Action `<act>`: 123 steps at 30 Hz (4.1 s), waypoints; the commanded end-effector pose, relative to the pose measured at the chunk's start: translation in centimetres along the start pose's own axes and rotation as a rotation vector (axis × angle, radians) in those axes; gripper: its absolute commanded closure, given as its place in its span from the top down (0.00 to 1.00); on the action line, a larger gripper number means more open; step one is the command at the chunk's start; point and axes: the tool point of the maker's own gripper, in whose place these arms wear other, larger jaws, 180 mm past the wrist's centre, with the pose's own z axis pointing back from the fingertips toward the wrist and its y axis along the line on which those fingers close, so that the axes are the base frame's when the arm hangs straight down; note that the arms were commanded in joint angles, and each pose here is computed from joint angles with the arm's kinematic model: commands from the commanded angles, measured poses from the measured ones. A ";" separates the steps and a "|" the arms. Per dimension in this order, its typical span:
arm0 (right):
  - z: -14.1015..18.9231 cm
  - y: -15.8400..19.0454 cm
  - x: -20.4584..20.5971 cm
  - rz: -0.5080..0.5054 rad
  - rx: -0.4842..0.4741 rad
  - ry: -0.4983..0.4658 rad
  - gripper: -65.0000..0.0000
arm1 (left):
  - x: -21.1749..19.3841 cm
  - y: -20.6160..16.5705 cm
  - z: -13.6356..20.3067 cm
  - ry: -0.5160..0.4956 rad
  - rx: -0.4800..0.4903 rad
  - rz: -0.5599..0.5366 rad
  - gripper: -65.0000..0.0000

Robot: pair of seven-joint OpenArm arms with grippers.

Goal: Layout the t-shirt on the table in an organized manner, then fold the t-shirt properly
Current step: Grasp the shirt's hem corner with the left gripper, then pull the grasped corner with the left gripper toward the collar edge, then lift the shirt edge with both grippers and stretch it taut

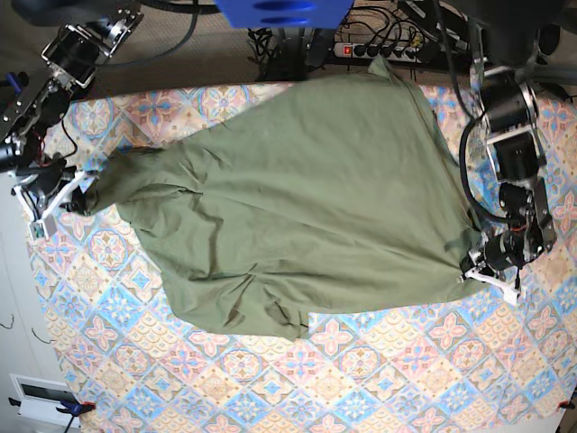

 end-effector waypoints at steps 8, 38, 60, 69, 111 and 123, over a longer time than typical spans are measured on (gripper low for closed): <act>0.5 -0.2 0.1 0.021 -0.004 -0.017 0.00 | 7.9 -9.4 -1.8 -0.176 -0.055 -0.255 0.00; 0.6 -0.1 -1.1 0.016 -0.002 0.008 0.00 | -4.2 -2.3 7.3 -0.022 -0.184 -0.071 0.53; 0.4 -0.1 -1.1 0.012 0.001 0.008 0.00 | -23.0 -1.1 14.8 0.220 -0.151 -0.026 0.53; 0.5 -0.2 -1.2 0.011 0.000 0.009 0.00 | -27.5 -3.3 13.1 0.326 -0.152 -0.099 0.53; 2.7 4.8 -15.1 -0.041 0.174 0.310 0.00 | -14.8 10.8 20.1 0.123 0.240 -0.108 0.00; 8.3 1.1 -14.6 -0.107 0.055 0.212 0.00 | -20.2 7.6 20.3 0.275 0.183 -0.244 0.00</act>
